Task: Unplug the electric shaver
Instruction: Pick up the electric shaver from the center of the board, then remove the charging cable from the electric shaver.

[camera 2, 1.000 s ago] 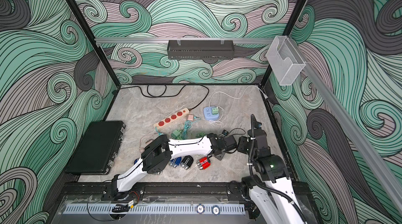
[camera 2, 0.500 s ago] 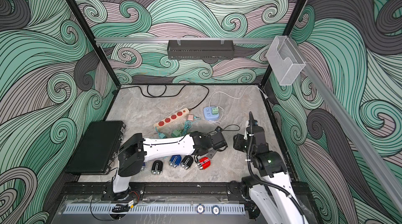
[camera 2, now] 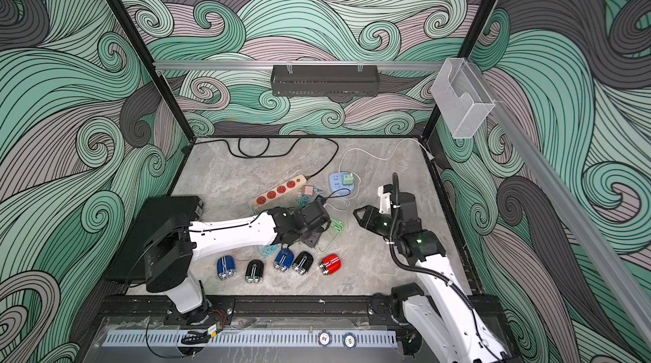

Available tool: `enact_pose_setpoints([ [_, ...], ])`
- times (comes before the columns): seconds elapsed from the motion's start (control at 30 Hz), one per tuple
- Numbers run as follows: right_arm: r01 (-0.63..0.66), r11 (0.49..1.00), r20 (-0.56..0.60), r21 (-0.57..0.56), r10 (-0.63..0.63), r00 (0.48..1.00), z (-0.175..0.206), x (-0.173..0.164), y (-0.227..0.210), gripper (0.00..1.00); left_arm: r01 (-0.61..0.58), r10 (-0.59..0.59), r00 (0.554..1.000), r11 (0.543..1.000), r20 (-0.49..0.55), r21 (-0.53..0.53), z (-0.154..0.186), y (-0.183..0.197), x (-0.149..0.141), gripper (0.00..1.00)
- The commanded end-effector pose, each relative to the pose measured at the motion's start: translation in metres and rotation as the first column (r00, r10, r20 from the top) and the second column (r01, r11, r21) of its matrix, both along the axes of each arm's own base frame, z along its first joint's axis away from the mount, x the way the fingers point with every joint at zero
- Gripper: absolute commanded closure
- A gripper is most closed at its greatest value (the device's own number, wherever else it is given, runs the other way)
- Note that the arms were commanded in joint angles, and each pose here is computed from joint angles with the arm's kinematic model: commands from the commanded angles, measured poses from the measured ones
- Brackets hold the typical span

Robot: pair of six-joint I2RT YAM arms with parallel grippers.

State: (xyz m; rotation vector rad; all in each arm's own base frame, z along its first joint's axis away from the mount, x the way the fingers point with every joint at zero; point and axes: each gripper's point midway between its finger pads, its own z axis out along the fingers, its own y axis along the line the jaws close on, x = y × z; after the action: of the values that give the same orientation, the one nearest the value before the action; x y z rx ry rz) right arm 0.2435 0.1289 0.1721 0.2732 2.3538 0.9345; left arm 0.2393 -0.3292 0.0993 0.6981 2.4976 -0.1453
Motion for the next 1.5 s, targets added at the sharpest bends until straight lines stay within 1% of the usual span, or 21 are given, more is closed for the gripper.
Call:
enact_pose_setpoints([
  [0.0, -0.051, 0.988, 0.027, 0.147, 0.047, 0.999, 0.012, 0.009, 0.021, 0.55, 0.024, -0.017, 0.998, 0.993, 0.054, -0.117, 0.031, -0.007, 0.011, 0.55],
  [0.1, -0.056, 0.976, 0.013, 0.209, 0.055, 0.998, 0.006, 0.013, 0.030, 0.55, 0.035, -0.025, 0.998, 0.988, 0.065, -0.152, 0.036, -0.003, 0.013, 0.56],
  [0.33, -0.086, 0.938, -0.025, 0.335, 0.100, 0.995, -0.002, 0.017, 0.052, 0.55, 0.142, -0.119, 0.987, 0.963, 0.109, -0.231, 0.042, -0.014, 0.007, 0.57],
  [0.63, -0.121, 0.920, -0.051, 0.372, 0.151, 0.987, -0.011, 0.021, 0.079, 0.55, 0.257, -0.222, 0.963, 0.924, 0.150, -0.284, 0.047, -0.030, 0.000, 0.58],
  [0.9, -0.130, 0.927, -0.081, 0.352, 0.168, 0.982, -0.025, 0.022, 0.092, 0.57, 0.340, -0.295, 0.939, 0.881, 0.180, -0.328, 0.051, -0.041, -0.008, 0.58],
  [0.97, -0.132, 0.926, -0.083, 0.354, 0.171, 0.982, -0.027, 0.022, 0.094, 0.60, 0.353, -0.304, 0.934, 0.872, 0.189, -0.338, 0.053, -0.043, -0.009, 0.58],
  [1.03, -0.132, 0.925, -0.084, 0.358, 0.173, 0.981, -0.027, 0.021, 0.094, 0.65, 0.345, -0.296, 0.936, 0.878, 0.191, -0.332, 0.053, -0.042, -0.007, 0.58],
  [1.17, -0.131, 0.926, -0.089, 0.355, 0.173, 0.981, -0.029, 0.019, 0.094, 0.68, 0.342, -0.292, 0.938, 0.871, 0.187, -0.353, 0.053, -0.045, -0.008, 0.59],
  [1.23, -0.132, 0.925, -0.090, 0.357, 0.174, 0.981, -0.030, 0.018, 0.094, 0.72, 0.339, -0.290, 0.939, 0.865, 0.183, -0.369, 0.053, -0.047, -0.008, 0.58],
  [1.37, -0.127, 0.927, -0.092, 0.354, 0.170, 0.981, -0.031, 0.017, 0.093, 0.79, 0.330, -0.279, 0.942, 0.869, 0.185, -0.370, 0.052, -0.047, -0.006, 0.59],
  [1.47, -0.115, 0.931, -0.094, 0.347, 0.157, 0.983, -0.033, 0.016, 0.090, 0.87, 0.326, -0.276, 0.944, 0.869, 0.181, -0.372, 0.052, -0.046, -0.006, 0.60],
])
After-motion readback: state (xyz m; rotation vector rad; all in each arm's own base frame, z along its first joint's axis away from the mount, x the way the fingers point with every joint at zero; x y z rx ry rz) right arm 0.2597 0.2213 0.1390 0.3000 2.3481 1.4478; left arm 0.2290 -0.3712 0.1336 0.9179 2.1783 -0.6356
